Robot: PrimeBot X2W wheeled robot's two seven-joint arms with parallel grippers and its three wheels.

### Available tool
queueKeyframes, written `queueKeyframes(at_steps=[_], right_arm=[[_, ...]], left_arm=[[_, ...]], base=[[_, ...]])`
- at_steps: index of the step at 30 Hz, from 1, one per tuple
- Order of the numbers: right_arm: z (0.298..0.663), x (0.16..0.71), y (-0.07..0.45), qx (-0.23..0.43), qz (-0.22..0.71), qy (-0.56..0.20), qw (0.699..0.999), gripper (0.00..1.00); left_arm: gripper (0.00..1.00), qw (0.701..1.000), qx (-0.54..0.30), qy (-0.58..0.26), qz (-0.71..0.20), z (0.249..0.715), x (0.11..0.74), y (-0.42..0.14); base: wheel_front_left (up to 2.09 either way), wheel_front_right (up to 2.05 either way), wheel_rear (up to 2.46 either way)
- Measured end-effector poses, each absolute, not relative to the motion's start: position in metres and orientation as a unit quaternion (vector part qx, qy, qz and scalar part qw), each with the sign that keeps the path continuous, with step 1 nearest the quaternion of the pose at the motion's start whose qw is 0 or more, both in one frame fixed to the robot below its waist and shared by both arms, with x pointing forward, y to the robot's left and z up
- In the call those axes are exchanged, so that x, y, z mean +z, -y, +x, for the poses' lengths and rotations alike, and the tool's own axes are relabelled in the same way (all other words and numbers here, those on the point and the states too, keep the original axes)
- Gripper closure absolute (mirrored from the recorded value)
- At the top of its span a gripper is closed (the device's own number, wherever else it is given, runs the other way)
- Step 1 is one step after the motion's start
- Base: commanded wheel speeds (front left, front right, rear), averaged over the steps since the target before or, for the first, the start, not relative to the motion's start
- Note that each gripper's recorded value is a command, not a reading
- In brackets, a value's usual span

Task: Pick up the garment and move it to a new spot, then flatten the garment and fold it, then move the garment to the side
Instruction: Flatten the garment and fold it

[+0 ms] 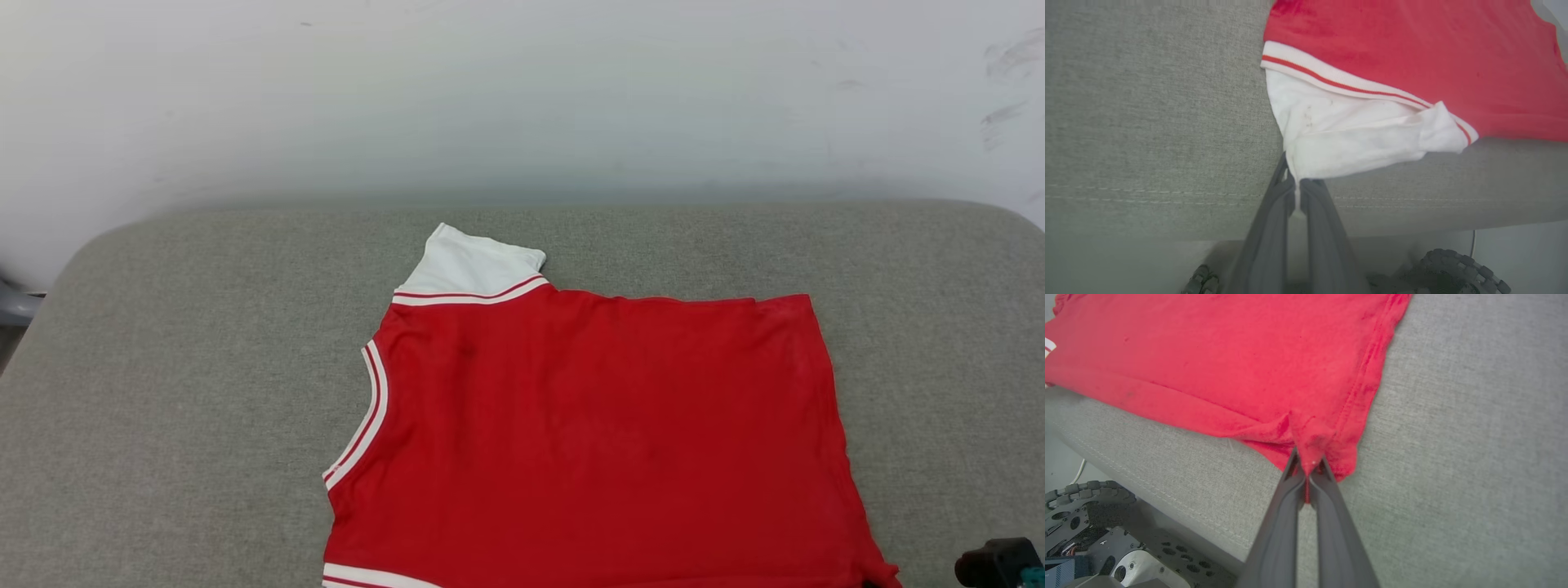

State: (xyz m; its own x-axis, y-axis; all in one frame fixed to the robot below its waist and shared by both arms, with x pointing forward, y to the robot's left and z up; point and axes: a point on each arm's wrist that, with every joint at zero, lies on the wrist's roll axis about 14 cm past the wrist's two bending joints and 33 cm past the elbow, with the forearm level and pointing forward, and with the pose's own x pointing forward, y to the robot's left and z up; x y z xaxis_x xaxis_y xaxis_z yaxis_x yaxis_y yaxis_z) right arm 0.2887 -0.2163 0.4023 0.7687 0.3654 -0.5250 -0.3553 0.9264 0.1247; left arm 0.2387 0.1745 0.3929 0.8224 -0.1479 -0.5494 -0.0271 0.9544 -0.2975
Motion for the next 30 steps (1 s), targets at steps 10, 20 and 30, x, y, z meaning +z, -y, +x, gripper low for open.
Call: queueKeyframes(at_steps=[10, 20, 30], right_arm=[[0.303, 0.424, 0.211, 0.189, 0.012, -0.264, 0.946, 1.0], [0.339, 0.445, 0.206, 0.184, 0.027, -0.242, 0.952, 1.0], [0.398, 0.421, 0.204, 0.175, 0.024, -0.279, 0.944, 1.0]], left_arm=[[1.0, 0.968, -0.084, -0.222, -0.086, 0.292, 0.424, -0.173], [1.0, 0.973, -0.146, -0.175, -0.02, 0.378, 0.454, -0.162], [1.0, 0.955, -0.17, -0.243, 0.021, 0.445, 0.401, -0.16]], base=[[0.0, 0.0, 0.0], [0.0, 0.0, 0.0], [0.0, 0.0, 0.0]])
